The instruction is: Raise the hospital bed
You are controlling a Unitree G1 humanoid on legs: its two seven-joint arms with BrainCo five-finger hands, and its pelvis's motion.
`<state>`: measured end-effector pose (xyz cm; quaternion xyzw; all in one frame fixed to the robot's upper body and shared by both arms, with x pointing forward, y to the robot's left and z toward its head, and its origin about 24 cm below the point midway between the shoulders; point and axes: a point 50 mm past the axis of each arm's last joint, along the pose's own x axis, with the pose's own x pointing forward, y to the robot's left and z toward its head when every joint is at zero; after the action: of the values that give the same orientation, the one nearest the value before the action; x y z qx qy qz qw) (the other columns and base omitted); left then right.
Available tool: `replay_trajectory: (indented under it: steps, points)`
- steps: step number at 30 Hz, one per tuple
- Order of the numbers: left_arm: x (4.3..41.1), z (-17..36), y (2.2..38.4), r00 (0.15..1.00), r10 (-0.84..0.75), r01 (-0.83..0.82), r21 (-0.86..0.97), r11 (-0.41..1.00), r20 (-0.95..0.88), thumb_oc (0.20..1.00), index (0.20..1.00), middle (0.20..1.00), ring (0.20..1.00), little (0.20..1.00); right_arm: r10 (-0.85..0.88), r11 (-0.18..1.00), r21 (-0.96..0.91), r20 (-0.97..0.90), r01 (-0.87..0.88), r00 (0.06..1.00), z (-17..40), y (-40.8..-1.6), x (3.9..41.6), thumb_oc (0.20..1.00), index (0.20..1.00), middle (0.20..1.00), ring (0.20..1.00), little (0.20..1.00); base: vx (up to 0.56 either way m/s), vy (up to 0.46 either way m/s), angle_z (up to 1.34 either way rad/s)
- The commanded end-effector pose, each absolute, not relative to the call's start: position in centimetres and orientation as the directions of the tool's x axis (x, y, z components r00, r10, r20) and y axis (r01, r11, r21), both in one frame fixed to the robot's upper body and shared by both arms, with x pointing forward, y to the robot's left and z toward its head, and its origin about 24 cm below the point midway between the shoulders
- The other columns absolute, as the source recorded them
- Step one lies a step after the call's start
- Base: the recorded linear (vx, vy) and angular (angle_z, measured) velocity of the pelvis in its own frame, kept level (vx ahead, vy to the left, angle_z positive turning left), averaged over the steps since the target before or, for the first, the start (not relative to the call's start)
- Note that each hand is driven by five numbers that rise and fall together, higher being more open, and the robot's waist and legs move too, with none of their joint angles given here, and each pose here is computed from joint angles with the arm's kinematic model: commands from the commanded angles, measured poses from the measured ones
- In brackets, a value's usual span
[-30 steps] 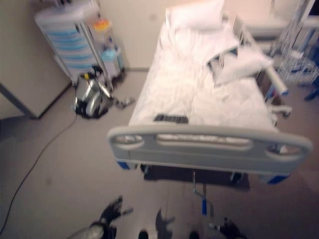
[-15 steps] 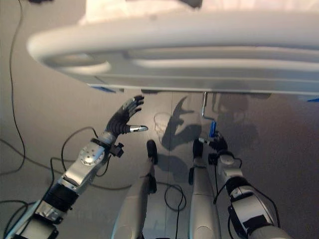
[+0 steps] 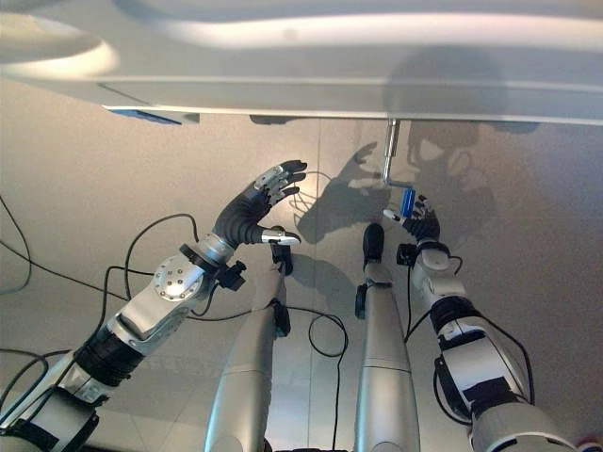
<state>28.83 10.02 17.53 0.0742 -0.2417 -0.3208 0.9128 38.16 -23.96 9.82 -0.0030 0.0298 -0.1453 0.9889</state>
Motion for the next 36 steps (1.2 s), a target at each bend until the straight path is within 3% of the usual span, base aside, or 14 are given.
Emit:
replay_trajectory:
  steps: [1,14,28,36]
  points:
    - [27.0,20.1,9.3,0.568,-0.653,0.580,0.319,0.749,0.501,1.000,1.000,1.000,1.000,1.000,-0.294,0.953,0.092,0.038,0.289,0.955,11.5,-23.6,38.2,1.000,1.000,1.000,1.000,1.000,0.04,0.012,-0.03]
    - [25.8,21.6,8.4,0.482,-0.691,0.646,0.314,0.695,0.539,1.000,1.000,1.000,1.000,1.000,-0.313,0.940,0.134,-0.031,0.314,0.949,12.8,-25.9,39.2,1.000,1.000,1.000,1.000,1.000,0.01,0.007,-0.01]
    - [25.1,22.7,7.2,0.397,-0.713,0.688,0.327,0.648,0.577,1.000,1.000,1.000,1.000,1.000,-0.297,0.955,-0.048,-0.159,0.293,0.941,12.1,-27.0,39.3,1.000,1.000,1.000,1.000,1.000,0.00,0.000,0.00]
    - [25.0,23.4,7.0,0.380,-0.698,0.676,0.333,0.658,0.607,1.000,1.000,1.000,1.000,1.000,-0.250,0.968,-0.081,-0.180,0.239,0.951,11.3,-25.5,39.5,1.000,1.000,1.000,1.000,1.000,0.00,0.000,0.00]
